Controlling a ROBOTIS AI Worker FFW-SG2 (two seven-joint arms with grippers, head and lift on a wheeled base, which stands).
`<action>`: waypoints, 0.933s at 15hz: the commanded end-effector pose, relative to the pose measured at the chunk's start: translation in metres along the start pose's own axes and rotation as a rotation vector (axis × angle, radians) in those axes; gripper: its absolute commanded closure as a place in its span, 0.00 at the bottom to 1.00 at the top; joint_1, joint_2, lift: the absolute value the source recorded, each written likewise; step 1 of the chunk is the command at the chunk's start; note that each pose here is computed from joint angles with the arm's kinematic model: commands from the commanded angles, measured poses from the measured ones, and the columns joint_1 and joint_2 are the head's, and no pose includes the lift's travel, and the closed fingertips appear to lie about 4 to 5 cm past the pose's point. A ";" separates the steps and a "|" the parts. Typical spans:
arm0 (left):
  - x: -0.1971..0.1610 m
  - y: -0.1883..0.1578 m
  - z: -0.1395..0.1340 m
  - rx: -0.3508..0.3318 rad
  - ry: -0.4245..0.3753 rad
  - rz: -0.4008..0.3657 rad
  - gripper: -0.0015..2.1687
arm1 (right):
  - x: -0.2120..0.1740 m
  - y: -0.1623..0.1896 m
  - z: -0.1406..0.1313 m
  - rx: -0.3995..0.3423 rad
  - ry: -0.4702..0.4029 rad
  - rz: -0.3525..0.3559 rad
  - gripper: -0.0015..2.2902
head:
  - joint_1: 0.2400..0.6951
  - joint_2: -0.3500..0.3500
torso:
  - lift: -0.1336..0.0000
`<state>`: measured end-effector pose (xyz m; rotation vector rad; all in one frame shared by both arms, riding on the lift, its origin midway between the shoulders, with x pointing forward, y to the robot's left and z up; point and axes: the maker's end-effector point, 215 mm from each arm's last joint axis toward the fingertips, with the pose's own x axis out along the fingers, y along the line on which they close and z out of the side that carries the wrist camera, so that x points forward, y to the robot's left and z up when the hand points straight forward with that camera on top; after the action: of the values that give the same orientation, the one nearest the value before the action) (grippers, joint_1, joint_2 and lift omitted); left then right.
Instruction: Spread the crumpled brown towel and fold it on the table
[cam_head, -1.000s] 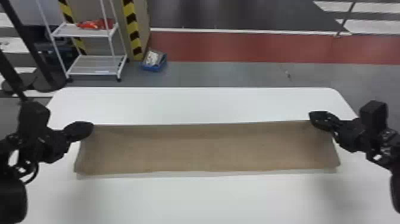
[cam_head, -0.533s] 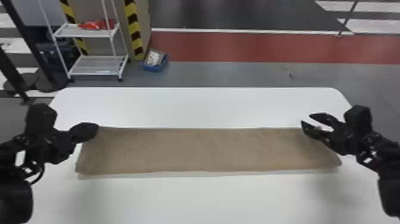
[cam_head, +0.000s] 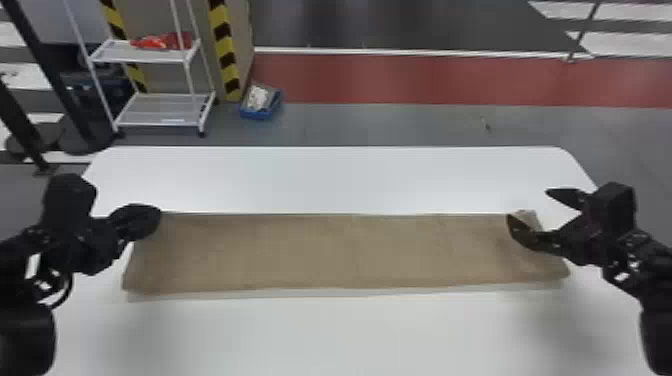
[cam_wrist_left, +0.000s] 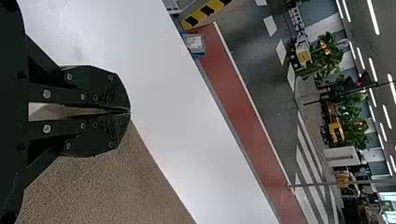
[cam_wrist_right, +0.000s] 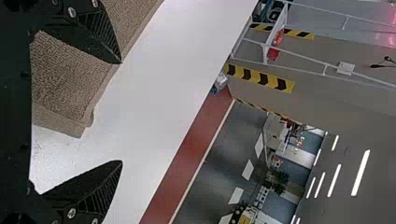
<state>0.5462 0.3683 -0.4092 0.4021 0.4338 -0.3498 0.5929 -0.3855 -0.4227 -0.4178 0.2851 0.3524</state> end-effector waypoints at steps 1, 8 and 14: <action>-0.001 0.005 -0.003 -0.004 -0.001 0.050 0.00 | -0.004 -0.001 -0.003 0.005 -0.001 -0.003 0.03 | 1.00 0.47 | 0.07; -0.012 0.006 0.005 0.018 -0.018 0.062 0.01 | -0.008 -0.005 0.001 0.021 -0.015 -0.011 0.03 | 1.00 0.48 | 0.07; -0.013 0.005 0.002 0.016 -0.014 0.058 0.02 | -0.010 -0.006 -0.010 0.077 0.011 -0.010 0.03 | 1.00 0.47 | 0.07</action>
<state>0.5387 0.3744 -0.3992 0.4273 0.4030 -0.2996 0.5851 -0.3978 -0.4256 -0.3477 0.3031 0.3300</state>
